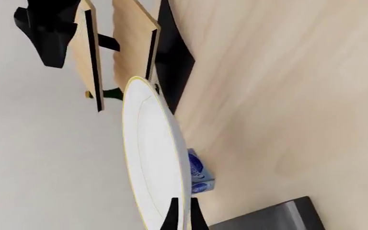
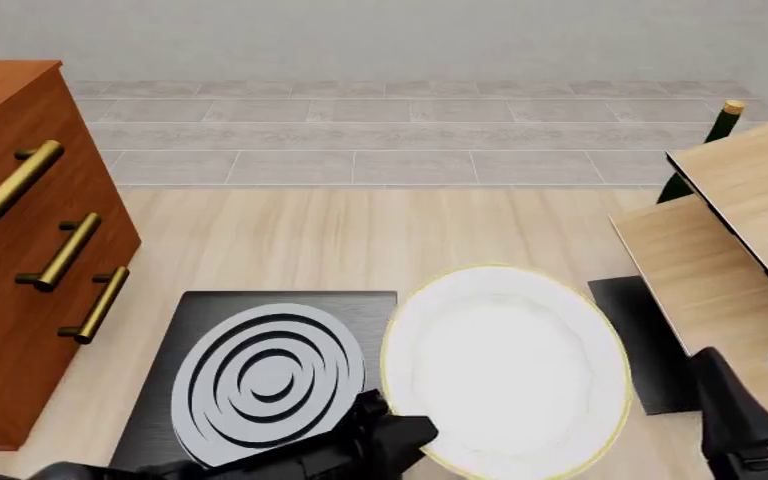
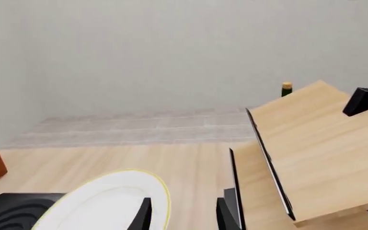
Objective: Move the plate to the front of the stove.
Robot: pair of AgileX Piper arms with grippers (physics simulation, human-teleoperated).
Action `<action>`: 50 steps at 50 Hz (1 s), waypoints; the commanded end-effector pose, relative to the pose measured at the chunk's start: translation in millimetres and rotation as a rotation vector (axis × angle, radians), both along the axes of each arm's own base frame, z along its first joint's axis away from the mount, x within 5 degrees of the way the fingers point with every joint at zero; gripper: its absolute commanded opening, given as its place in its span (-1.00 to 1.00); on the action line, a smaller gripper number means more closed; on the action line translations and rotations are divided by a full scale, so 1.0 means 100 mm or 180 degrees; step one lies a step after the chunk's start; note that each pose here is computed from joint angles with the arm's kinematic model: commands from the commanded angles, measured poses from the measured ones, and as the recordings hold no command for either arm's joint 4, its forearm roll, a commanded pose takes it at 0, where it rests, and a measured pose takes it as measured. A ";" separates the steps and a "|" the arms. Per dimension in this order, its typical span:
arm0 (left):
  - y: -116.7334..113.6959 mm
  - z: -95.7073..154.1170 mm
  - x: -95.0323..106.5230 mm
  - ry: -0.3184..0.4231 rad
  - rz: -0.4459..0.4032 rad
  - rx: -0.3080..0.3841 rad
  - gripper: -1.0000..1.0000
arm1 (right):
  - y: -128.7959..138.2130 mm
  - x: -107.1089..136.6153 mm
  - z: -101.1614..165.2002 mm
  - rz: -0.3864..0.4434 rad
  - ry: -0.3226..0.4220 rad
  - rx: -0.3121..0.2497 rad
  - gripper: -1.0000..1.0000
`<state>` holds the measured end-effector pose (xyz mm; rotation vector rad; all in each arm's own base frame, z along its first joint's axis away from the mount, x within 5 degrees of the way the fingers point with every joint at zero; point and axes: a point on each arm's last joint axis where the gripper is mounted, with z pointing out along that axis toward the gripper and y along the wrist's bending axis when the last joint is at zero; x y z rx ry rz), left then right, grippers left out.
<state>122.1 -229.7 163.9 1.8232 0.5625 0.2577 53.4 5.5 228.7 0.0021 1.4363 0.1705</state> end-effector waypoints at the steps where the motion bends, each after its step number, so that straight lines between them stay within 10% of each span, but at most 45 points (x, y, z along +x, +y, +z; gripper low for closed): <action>1: 0.09 0.05 0.07 -0.0217 0.0080 -0.0063 -1.00 | 0.00 -0.02 0.09 0.0047 -0.0048 0.0042 1.00; 18: 0.13 0.16 0.16 -0.0770 0.0146 -0.0372 -1.00 | 0.02 -0.15 0.47 0.0295 -0.0084 0.0216 1.00; 34: 0.13 0.34 0.15 -0.0866 0.0151 -0.0574 -1.00 | 0.03 -0.21 0.57 0.0644 0.0138 0.0756 1.00; 50: 0.14 0.37 0.11 -0.0896 0.0119 -0.0614 -1.00 | 0.05 -0.22 0.55 0.0786 0.0295 0.0921 1.00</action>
